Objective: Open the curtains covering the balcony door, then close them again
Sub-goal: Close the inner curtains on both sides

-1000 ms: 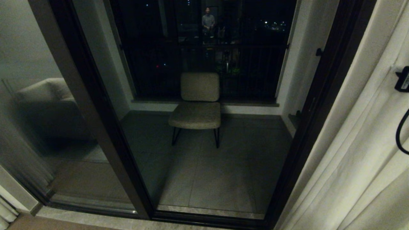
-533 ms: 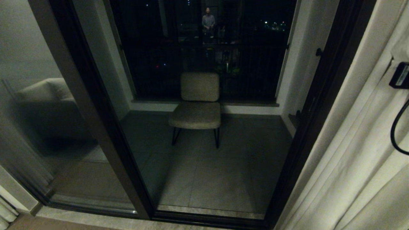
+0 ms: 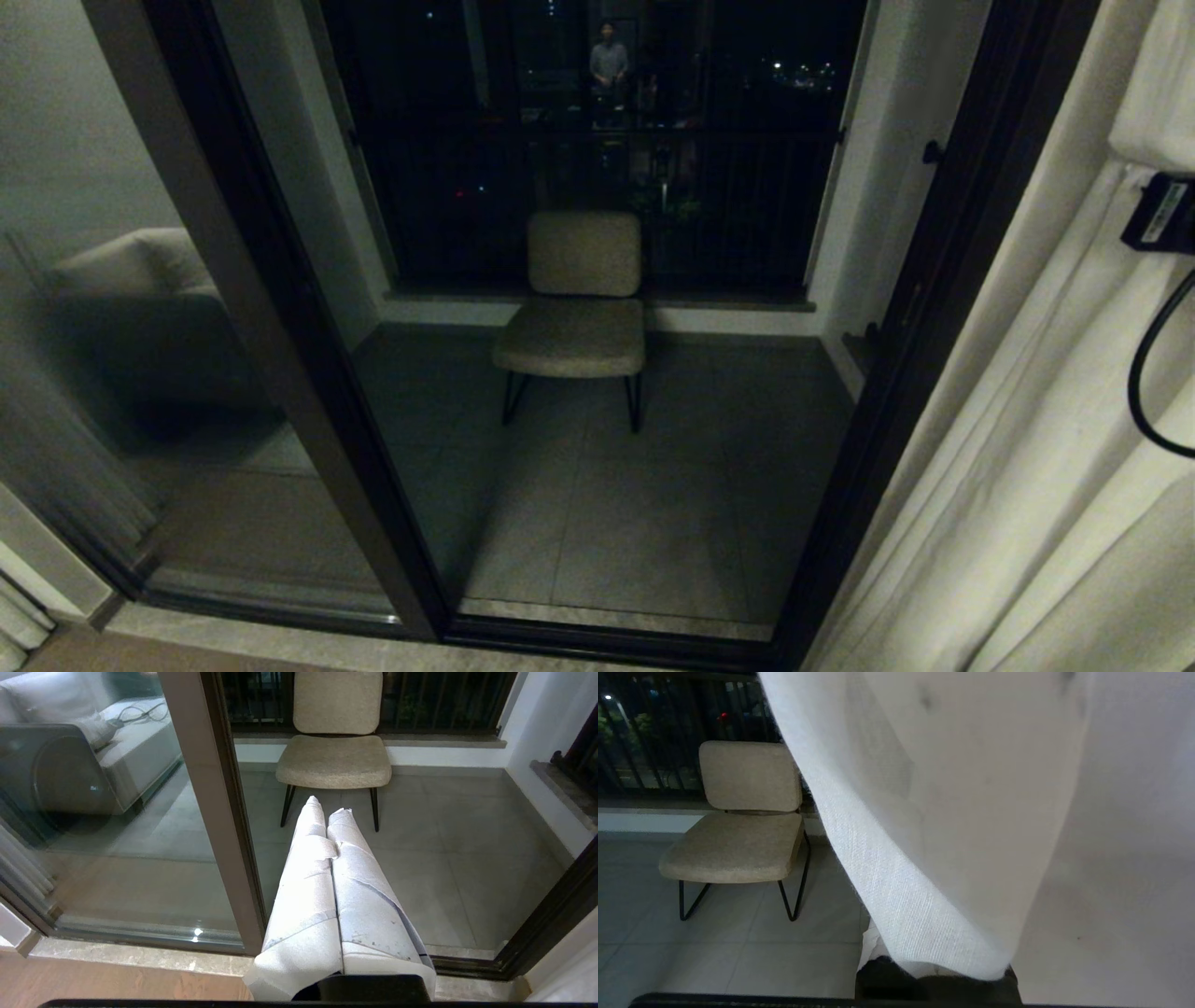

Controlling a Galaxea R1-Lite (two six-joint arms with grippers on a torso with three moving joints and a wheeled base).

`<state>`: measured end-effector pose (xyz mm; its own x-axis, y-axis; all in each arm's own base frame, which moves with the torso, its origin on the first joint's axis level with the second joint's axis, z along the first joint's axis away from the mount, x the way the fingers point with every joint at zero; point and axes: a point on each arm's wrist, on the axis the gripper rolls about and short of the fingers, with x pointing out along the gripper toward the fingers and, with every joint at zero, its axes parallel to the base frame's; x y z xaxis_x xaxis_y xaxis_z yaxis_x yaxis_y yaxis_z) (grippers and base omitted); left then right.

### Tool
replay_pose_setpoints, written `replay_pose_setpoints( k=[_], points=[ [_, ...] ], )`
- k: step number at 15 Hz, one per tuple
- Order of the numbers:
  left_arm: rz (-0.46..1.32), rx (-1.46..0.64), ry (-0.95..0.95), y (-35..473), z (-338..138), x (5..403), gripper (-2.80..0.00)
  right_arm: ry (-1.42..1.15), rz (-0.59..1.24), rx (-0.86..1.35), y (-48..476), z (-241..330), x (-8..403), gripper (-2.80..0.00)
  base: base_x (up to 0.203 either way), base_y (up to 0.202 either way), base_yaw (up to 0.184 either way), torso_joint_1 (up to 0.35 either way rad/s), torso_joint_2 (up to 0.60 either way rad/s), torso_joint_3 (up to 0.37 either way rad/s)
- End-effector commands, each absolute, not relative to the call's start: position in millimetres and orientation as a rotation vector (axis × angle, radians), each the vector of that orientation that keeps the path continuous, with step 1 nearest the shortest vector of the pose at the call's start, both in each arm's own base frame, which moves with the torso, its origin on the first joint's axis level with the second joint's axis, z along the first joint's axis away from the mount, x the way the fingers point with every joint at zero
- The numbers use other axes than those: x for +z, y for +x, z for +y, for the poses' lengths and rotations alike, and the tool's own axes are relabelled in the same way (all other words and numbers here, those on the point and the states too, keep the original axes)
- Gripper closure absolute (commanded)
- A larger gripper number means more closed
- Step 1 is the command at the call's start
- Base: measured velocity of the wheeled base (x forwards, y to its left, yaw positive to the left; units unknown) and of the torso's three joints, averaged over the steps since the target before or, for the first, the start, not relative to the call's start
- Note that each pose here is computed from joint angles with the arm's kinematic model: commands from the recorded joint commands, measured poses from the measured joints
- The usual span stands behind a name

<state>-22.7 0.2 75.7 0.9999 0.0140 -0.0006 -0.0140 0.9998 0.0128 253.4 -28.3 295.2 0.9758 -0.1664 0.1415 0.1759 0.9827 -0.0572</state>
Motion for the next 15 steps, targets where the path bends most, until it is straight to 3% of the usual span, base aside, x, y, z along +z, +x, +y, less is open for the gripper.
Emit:
replay_pose_setpoints(
  k=[1, 15],
  points=[
    [0.0, 0.014, 0.013, -23, 0, 76, 0.0, -0.072, -0.142, -0.169, 252, -27, 295, 0.0, 0.0, 0.0, 0.0, 0.0, 0.0, 0.0],
    [0.0, 0.015, 0.011, -23, 0, 76, 0.0, -0.051, -0.109, -0.139, 249, -19, 284, 0.0, 0.0, 0.0, 0.0, 0.0, 0.0, 0.0]
  ],
)
